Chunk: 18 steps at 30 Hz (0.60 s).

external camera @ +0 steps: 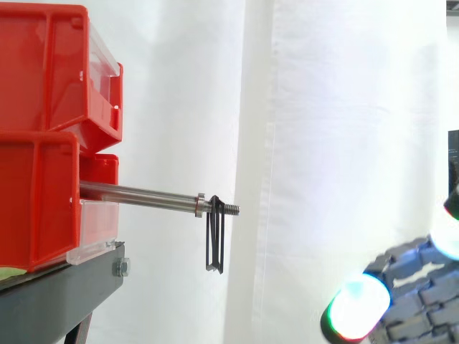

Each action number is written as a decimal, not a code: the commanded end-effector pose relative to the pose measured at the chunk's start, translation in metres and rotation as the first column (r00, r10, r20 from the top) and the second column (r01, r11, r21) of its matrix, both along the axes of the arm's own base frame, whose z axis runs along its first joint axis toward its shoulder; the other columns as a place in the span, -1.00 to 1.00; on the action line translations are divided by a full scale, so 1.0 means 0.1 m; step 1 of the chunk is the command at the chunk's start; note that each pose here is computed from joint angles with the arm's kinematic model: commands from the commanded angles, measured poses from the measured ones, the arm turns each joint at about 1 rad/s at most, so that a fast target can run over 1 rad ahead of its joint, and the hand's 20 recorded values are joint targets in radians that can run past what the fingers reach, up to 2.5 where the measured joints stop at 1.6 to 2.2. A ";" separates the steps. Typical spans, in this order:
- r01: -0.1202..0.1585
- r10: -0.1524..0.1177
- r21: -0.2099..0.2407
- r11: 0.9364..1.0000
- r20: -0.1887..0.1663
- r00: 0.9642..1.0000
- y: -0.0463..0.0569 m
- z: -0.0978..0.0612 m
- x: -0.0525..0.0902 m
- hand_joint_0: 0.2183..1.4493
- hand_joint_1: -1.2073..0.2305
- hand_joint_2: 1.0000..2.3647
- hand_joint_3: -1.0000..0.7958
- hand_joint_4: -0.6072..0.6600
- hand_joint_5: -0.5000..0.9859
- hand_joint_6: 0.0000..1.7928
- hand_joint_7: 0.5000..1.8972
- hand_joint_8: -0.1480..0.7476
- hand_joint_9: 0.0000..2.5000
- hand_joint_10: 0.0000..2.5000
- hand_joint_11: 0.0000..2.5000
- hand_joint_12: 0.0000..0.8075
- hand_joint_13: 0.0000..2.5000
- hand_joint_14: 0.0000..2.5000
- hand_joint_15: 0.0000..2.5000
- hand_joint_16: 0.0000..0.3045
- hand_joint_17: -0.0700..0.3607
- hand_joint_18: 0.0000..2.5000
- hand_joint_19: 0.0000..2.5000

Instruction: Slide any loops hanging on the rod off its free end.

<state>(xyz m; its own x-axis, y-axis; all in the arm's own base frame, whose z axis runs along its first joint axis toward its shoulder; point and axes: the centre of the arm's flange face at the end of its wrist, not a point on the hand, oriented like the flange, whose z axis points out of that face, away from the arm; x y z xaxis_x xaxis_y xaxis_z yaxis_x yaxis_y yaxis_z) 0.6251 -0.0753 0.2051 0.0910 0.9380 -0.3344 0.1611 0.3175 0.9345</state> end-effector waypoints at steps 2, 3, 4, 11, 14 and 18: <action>0.006 -0.006 -0.004 1.000 0.053 0.999 0.05 -0.21 0.13 -0.47 -0.10 -1.00 -0.43 0.20 -0.69 -0.44 -0.83 -0.22 -0.88 -1.00 -1.00 -0.25 -0.94 -1.00 -1.00 -0.66 -0.14 -1.00 -1.00; 0.006 -0.006 0.000 1.000 0.109 0.994 0.10 -0.16 0.19 -0.47 -0.10 -1.00 -0.43 0.20 -0.69 -0.44 -0.84 -0.22 -0.88 -1.00 -1.00 -0.25 -0.94 -1.00 -1.00 -0.66 -0.14 -1.00 -1.00; 0.009 -0.009 0.001 1.000 0.132 0.991 0.11 -0.14 0.22 -0.47 -0.10 -1.00 -0.43 0.20 -0.69 -0.44 -0.84 -0.22 -0.87 -1.00 -1.00 -0.25 -0.94 -1.00 -1.00 -0.66 -0.14 -1.00 -1.00; 0.005 0.005 -0.060 0.998 0.166 0.986 0.21 -0.33 0.33 -0.46 -0.10 -1.00 -0.43 0.20 -0.68 -0.44 -0.84 -0.22 -0.87 -1.00 -1.00 -0.25 -0.93 -1.00 -1.00 -0.66 -0.14 -1.00 -1.00; 0.005 0.005 -0.057 0.998 0.165 0.986 0.23 -0.54 0.43 -0.46 -0.12 -1.00 -0.43 0.21 -0.68 -0.44 -0.85 -0.20 -0.85 -1.00 -1.00 -0.24 -0.91 -1.00 -1.00 -0.66 -0.13 -1.00 -1.00; 0.002 0.006 -0.046 0.999 0.187 0.982 0.26 -0.59 0.56 -0.46 -0.13 -1.00 -0.42 0.22 -0.67 -0.44 -0.85 -0.19 -0.84 -1.00 -1.00 -0.24 -0.90 -1.00 -1.00 -0.66 -0.13 -0.98 -1.00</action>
